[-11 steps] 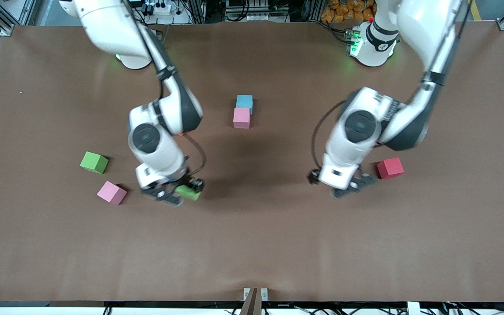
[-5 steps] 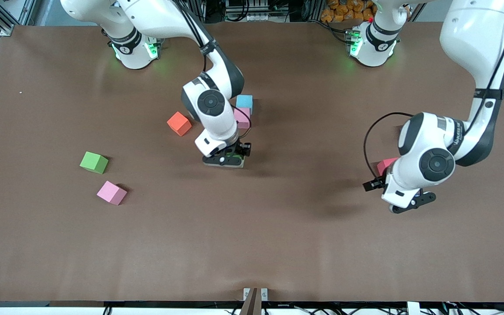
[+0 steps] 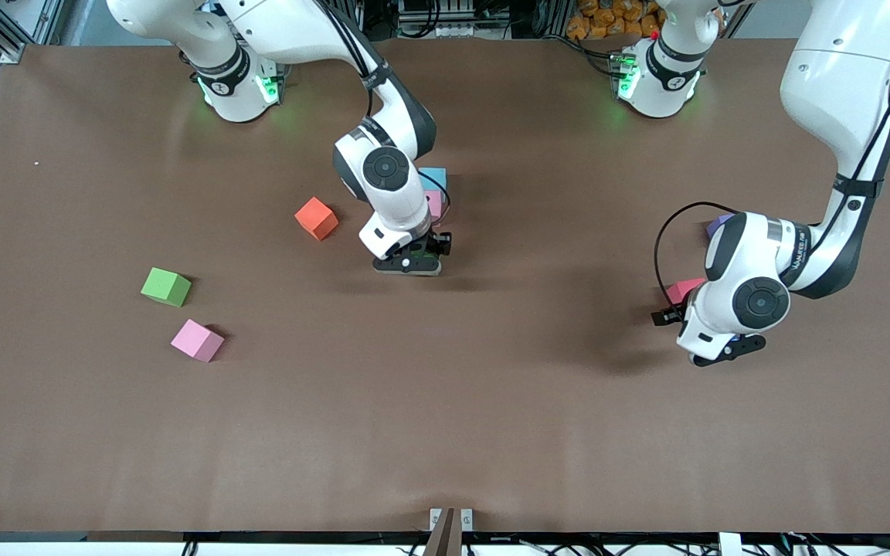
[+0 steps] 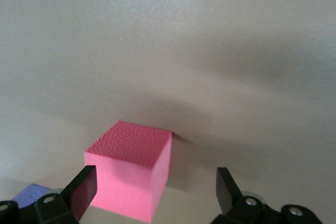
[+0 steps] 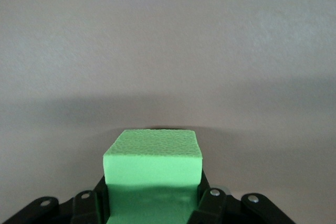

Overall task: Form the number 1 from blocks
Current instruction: 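Grasp the crimson cube with the left gripper while the right gripper withdraws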

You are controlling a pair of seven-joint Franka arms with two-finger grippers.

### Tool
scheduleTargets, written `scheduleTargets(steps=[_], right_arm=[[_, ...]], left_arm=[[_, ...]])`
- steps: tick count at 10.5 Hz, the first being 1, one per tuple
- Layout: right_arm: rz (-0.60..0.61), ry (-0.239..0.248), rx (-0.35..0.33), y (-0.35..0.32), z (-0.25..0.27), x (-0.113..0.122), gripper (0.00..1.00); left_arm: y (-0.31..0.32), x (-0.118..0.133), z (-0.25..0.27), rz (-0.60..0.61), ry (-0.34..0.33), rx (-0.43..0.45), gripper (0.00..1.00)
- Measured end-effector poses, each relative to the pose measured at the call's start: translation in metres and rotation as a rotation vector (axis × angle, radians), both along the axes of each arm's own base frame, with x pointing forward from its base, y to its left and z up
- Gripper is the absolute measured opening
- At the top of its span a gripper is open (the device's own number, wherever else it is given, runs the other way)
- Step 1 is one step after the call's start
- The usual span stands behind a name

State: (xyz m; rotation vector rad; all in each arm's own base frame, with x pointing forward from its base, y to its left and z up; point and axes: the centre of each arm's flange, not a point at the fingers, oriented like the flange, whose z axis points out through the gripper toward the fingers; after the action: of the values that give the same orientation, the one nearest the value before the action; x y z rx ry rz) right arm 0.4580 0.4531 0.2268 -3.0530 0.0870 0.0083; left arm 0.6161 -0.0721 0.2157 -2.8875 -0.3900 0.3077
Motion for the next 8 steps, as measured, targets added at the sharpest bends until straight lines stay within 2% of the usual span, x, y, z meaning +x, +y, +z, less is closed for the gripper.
scheduleTargets(steps=[2,8], right_arm=[[0.012,0.018,-0.004,-0.003,0.001,-0.015,0.61],[0.052,0.040,-0.017,0.007,-0.006,-0.042,0.61]], left_arm=[[0.008,-0.012,-0.016,-0.028,0.017,0.020,1.00],[0.025,-0.012,-0.005,-0.077,0.018,0.011,1.00]])
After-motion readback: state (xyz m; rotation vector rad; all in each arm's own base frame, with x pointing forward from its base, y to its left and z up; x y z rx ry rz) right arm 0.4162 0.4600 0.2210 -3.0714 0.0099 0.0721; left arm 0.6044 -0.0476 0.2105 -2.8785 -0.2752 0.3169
